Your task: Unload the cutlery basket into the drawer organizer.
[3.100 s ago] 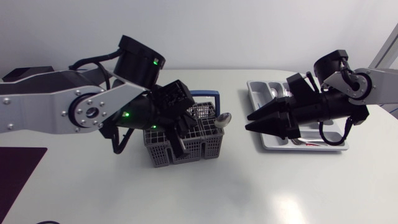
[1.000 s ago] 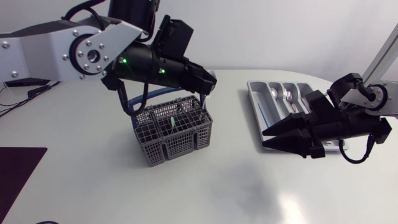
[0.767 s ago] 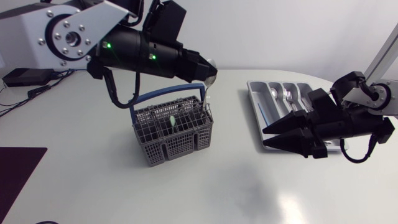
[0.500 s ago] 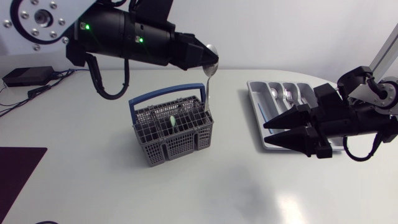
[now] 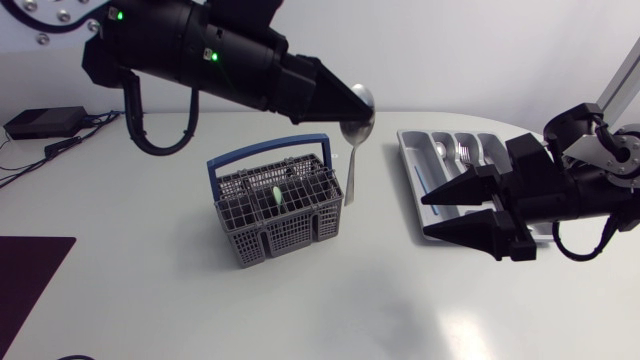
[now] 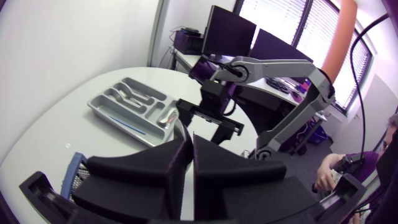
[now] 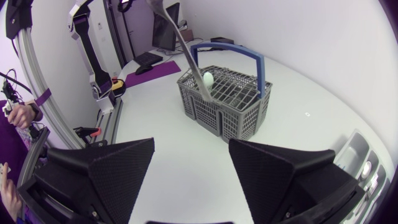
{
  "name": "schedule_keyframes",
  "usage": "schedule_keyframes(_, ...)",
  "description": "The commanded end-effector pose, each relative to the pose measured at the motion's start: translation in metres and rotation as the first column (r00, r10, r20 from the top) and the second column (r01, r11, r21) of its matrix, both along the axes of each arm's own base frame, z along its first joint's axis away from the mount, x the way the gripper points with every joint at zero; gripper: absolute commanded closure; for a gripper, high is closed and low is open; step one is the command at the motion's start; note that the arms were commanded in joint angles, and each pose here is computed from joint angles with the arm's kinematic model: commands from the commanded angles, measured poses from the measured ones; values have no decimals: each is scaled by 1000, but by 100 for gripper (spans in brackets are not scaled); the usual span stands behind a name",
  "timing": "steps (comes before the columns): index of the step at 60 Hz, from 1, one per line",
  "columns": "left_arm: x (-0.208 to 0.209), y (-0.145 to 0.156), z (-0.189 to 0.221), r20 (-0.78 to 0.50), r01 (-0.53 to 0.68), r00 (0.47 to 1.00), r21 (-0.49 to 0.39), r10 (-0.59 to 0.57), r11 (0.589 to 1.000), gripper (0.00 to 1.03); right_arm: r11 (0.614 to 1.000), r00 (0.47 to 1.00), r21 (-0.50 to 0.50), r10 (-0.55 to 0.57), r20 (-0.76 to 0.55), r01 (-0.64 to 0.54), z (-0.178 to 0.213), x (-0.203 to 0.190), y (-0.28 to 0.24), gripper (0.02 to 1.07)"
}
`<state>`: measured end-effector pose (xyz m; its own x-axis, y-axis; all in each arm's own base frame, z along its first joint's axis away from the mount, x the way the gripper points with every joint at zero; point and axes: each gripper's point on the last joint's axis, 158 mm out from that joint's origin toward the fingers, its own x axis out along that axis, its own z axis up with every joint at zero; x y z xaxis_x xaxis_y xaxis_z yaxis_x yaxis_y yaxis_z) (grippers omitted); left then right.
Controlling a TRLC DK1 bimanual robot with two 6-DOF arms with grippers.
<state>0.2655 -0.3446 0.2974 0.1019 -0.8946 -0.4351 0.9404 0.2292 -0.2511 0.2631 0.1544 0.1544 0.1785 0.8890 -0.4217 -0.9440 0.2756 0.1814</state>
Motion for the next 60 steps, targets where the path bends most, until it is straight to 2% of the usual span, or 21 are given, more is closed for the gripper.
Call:
schedule_keyframes(1,-8,-10,-2,8,90,996,12,-90,996,96,999,996,0,54,67,-55,9,-4,10,20)
schedule_keyframes(9,-27,-18,-18,-72,203,977,34,-200,979,96,993,987,-4,118,107,-119,18,-19,26,20)
schedule_keyframes(15,-41,-23,-18,-113,270,957,16,-266,963,96,985,978,-3,169,122,-170,24,-31,40,20)
schedule_keyframes(21,-44,-26,-18,-141,293,947,0,-290,956,96,976,968,1,216,130,-218,31,-43,53,21)
schedule_keyframes(25,-50,-27,-18,-148,316,938,-2,-313,949,96,970,962,4,239,135,-242,34,-50,61,34)
schedule_keyframes(34,-59,-28,-21,-169,346,924,-7,-342,938,96,972,961,19,230,154,-236,40,-48,68,56)
schedule_keyframes(39,-61,-29,-21,-174,354,920,-11,-350,935,96,972,960,23,227,166,-234,42,-48,73,62)
schedule_keyframes(43,-63,-29,-20,-176,357,918,-14,-354,934,96,972,960,22,226,166,-233,43,-49,76,63)
schedule_keyframes(55,-61,-28,-20,-177,355,919,-16,-352,935,96,971,959,14,231,163,-237,39,-51,78,91)
schedule_keyframes(60,-60,-27,-20,-175,352,920,-15,-349,936,96,971,959,10,235,160,-239,37,-52,79,93)
